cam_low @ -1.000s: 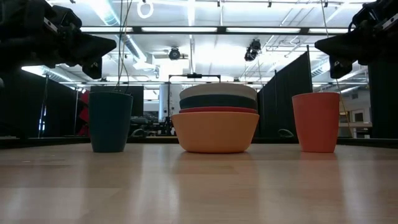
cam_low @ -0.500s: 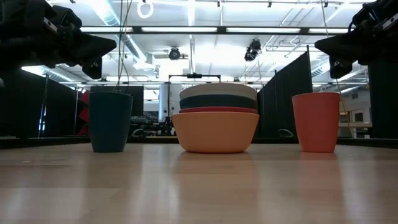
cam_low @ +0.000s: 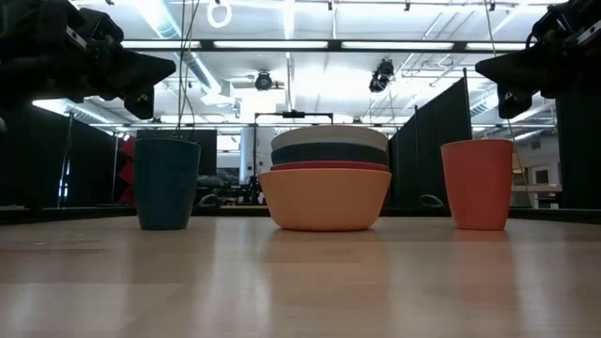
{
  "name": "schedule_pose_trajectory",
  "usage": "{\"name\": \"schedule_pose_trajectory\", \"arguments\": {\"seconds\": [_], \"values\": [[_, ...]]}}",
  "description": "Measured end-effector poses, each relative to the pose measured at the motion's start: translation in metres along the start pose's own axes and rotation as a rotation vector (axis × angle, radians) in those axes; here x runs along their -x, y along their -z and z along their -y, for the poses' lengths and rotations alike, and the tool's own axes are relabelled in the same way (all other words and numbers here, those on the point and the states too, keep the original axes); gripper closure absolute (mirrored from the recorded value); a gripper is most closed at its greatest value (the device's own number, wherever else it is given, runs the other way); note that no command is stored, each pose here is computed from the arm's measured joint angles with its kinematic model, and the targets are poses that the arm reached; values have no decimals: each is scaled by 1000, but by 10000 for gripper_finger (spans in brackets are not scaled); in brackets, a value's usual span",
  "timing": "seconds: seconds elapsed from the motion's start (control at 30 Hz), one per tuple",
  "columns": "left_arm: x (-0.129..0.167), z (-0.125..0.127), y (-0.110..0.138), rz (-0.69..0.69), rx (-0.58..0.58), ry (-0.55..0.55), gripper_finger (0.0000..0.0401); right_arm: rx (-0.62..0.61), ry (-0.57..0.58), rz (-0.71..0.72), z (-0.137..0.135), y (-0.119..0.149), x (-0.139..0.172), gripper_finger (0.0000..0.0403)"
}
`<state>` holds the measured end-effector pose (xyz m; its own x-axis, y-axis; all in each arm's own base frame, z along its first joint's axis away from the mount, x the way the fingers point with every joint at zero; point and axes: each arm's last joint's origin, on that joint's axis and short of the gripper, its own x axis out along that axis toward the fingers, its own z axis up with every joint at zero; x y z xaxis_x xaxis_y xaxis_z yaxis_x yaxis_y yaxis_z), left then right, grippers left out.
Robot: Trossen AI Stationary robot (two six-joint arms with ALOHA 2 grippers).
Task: Nest bowls inside each other
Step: Return to Home Position
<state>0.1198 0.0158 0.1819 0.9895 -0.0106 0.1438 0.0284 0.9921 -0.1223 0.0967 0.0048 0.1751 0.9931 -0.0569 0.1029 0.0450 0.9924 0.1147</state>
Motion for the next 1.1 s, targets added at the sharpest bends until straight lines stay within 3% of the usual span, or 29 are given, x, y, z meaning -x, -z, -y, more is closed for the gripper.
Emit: {"name": "schedule_pose_trajectory", "arguments": {"seconds": [1.1], "values": [[0,0,0,0,0,0,399,0,0,0,0,0,0,403]]}}
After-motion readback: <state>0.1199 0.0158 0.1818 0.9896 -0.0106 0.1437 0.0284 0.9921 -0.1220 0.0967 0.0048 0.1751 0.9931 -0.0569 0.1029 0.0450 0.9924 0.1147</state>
